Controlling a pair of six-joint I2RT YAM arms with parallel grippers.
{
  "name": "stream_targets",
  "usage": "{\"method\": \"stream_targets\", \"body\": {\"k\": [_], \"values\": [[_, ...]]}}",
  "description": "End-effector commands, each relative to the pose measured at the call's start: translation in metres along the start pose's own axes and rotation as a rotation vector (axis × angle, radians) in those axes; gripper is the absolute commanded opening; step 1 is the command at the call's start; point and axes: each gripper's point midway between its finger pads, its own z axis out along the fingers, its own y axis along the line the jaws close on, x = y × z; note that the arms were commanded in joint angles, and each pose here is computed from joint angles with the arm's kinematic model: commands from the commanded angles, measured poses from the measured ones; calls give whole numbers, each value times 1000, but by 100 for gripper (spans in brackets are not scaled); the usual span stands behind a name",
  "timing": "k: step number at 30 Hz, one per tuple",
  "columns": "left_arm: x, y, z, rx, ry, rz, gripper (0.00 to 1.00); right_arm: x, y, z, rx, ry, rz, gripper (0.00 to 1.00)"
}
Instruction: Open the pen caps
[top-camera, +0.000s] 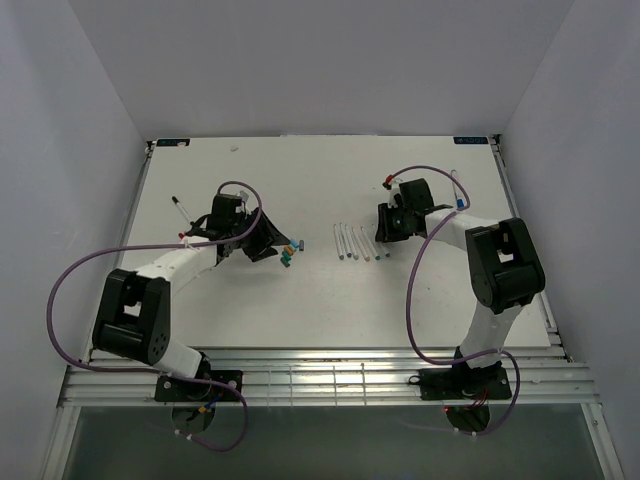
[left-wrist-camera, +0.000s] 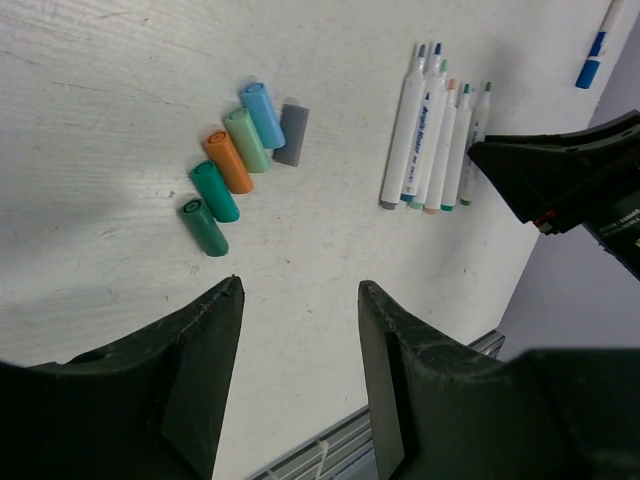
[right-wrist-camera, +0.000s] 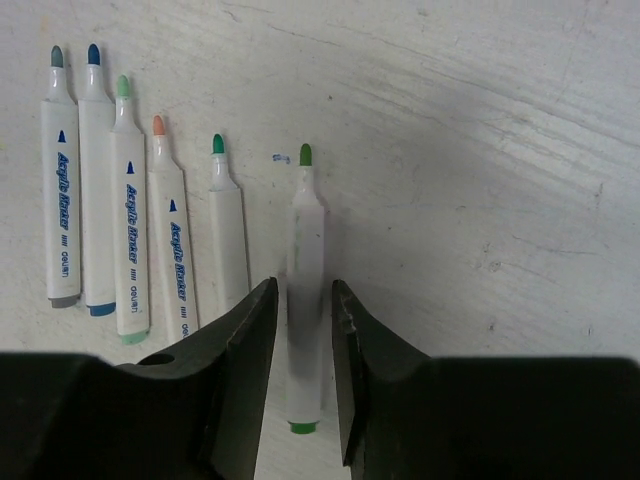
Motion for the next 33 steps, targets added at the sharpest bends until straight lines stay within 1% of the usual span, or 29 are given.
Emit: {"method": "stream_targets", "body": {"k": [1,2,6,9,10,13,15,16,18,20,21,22,23,24,25,26,28,30,31,32,33], "values": [[-7,-14,-16,29,-46,28,61,-5,-1,-1,-9,-20,-11,37],[-6,-15,-17,34,-46,29,61,-5,-1,0,-8,-17,-9,39],[-6,-20,-20,52,-48,34,62,-14,-1,-5,5,-40,-8,41],[-6,-23,-22,66,-46,43,62,-33,-6,-17,55,-94,-9,42],[-7,-24,-22,72,-48,46,62,-43,-15,-22,102,-122,-1,42],[-6,-27,-23,93,-50,55,63,-70,-30,-45,165,-209,25,45],[-6,-28,-23,99,-49,57,63,-90,-39,-57,192,-260,38,49],[-6,-30,-23,111,-48,61,63,-101,-47,-64,203,-288,52,53],[-7,-32,-22,120,-46,64,63,-109,-58,-71,215,-301,71,55],[-7,-37,-22,141,-40,68,63,-123,-79,-83,248,-330,95,57],[-6,-37,-21,144,-36,67,63,-123,-87,-85,266,-320,110,57],[-5,-36,-19,149,-32,65,63,-125,-107,-91,303,-327,138,57],[-4,-37,-18,158,-26,64,63,-123,-119,-88,321,-313,155,57],[-3,-37,-18,164,-23,63,63,-131,-128,-92,333,-325,165,57],[-1,-34,-15,166,-20,58,63,-129,-145,-97,359,-317,194,57],[1,-34,-14,170,-12,51,63,-128,-149,-91,362,-303,202,57],[4,-36,-12,198,-5,44,63,-129,-178,-102,426,-312,253,57],[9,-35,-11,214,15,29,63,-127,-190,-97,456,-287,264,58],[10,-36,-11,219,16,30,63,-135,-198,-102,487,-298,256,58],[10,-35,-10,218,19,29,63,-128,-206,-94,500,-262,266,58],[11,-35,-10,216,23,26,63,-129,-212,-91,510,-256,269,58]]}}
